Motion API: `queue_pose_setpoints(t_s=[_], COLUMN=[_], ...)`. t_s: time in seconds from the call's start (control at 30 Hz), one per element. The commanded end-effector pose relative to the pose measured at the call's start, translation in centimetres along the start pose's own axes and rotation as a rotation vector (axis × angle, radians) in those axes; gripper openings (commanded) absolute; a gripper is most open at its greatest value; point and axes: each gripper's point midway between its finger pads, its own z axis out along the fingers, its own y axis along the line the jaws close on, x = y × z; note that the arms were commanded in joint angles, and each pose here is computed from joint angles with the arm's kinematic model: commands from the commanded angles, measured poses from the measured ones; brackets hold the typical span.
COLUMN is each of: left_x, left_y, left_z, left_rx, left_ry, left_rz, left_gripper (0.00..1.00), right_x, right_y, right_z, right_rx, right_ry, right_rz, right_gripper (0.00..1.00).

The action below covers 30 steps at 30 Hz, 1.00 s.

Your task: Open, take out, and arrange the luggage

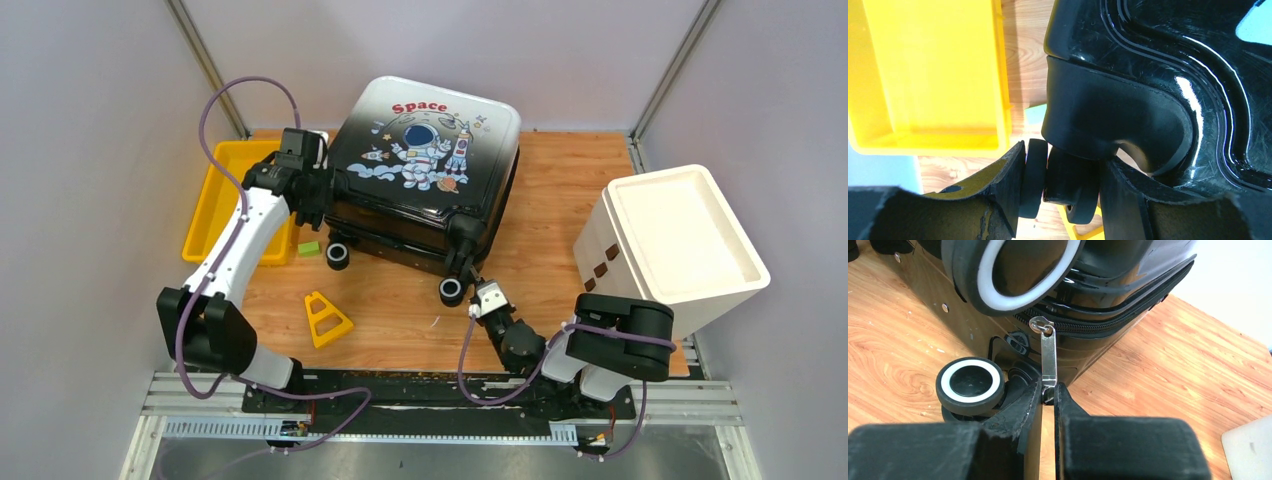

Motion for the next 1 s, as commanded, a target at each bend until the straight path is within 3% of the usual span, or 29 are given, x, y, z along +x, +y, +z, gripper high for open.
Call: queue_pose_setpoints(t_s=[0.0,0.1,0.13,0.17,0.23,0.3,0.43,0.63,0.97], left_x=[-7.4,-7.7,-7.6,-7.7,-7.4,-6.9,-5.4,-2.5,0.7], left_y=[5.1,3.4,2.8,1.8,0.3,-1.1,-4.9,-12.6,-24.0], left_z=[-1.3,-1.3,-1.6,-2.3,-3.7,-5.3,-8.9,-14.3,-18.0], left_rx=[-0.185,-0.084,-0.053,0.013,0.093,0.137,0.234,0.511,0.738], left_ry=[-0.236,-0.229,-0.225,-0.236,-0.250,-0.271,-0.326,-0.420,-0.459], left_rz=[-0.116,-0.102,-0.100,-0.096,-0.081,-0.041,0.058,0.121,0.203], left_gripper=[0.00,0.00,0.13,0.40,0.65,0.74,0.82,0.86,0.90], right_x=[-0.5,-1.1,-1.4,-1.8,-2.2,-2.5,-2.8,-3.2,-2.6], right_y=[-2.2,-1.2,-0.7,-0.4,-0.1,0.2,0.2,0.4,0.2], right_z=[-0.5,-0.2,-0.1,0.0,0.2,0.3,0.3,0.4,0.0], right_rx=[0.094,0.044,0.018,0.001,-0.007,-0.016,-0.014,-0.027,-0.032], right_ry=[-0.020,-0.043,-0.059,-0.071,-0.083,-0.091,-0.099,-0.114,-0.100], right_rz=[0.079,0.063,0.060,0.060,0.067,0.075,0.094,0.124,0.154], right_gripper=[0.00,0.00,0.00,0.00,0.00,0.00,0.00,0.00,0.00])
